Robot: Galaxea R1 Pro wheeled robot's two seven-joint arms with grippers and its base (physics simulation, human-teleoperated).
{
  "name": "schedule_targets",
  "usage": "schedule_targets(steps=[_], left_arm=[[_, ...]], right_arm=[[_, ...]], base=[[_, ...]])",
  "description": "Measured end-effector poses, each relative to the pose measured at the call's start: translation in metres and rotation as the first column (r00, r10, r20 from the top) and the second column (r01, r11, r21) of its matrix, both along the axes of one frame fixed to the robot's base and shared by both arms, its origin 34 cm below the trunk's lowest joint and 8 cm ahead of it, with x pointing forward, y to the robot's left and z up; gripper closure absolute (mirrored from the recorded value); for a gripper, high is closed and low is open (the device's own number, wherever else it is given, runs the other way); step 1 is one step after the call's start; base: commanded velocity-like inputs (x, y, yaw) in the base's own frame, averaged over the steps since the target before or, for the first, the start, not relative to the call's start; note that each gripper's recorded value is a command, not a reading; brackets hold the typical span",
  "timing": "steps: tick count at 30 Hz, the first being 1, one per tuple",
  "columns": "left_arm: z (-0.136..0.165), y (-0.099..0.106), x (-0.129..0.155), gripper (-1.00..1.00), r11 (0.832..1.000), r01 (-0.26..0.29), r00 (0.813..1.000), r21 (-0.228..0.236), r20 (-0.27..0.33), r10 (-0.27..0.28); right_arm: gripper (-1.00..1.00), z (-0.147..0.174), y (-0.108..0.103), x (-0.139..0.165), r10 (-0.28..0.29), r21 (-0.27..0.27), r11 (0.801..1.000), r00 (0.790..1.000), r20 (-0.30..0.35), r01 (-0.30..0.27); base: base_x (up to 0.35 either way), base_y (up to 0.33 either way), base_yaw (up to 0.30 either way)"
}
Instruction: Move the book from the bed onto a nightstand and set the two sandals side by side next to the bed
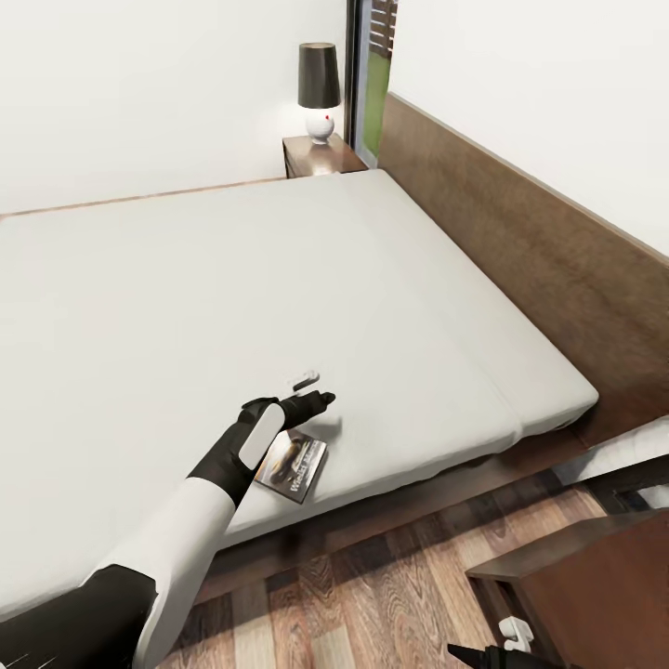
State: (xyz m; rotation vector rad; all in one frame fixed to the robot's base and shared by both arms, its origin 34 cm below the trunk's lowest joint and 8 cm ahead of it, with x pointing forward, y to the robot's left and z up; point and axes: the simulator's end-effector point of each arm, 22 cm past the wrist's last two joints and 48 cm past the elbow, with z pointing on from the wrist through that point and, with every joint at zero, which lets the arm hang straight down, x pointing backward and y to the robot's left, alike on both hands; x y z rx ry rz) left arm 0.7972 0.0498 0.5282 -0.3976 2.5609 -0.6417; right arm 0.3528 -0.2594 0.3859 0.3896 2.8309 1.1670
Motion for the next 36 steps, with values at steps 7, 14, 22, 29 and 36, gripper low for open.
schedule_targets(steps=[7, 14, 22, 29, 36], left_arm=[[-0.0024, -0.0023, -0.0024, -1.0, 1.0, -0.006, 1.0, -0.016, -0.012, 0.005], [-0.0033, -0.0007, -0.0029, -1.0, 1.0, -0.002, 1.0, -0.005, -0.01, 0.002], [-0.0034, -0.0007, -0.003, -1.0, 1.0, -0.002, 1.0, -0.005, -0.011, 0.002], [-0.0035, -0.0006, -0.0031, -1.0, 1.0, -0.002, 1.0, -0.004, -0.01, 0.002], [-0.0035, -0.0007, -0.003, -1.0, 1.0, -0.002, 1.0, -0.005, -0.01, 0.002]], right_arm=[[-1.0, -0.0002, 0.0001, 0.0001, 0.0, 0.0, 1.0, 1.0, 0.0, 0.0], [-1.0, 0.0, -0.0001, 0.0, 0.0, 0.0, 1.0, 1.0, 0.0, 0.0], [-1.0, 0.0, 0.0, -0.0001, 0.0, 0.0, 1.0, 1.0, 0.0, 0.0], [-1.0, 0.0, -0.0001, -0.0006, 0.0, 0.0, 1.0, 1.0, -0.001, 0.0], [-1.0, 0.0, 0.0, 0.0001, 0.0, 0.0, 1.0, 1.0, 0.0, 0.0]], base=[[-0.201, 0.0, 0.0], [-0.055, 0.0, 0.0], [-0.002, 0.0, 0.0], [0.0, 0.0, 0.0], [-0.02, 0.0, 0.0]])
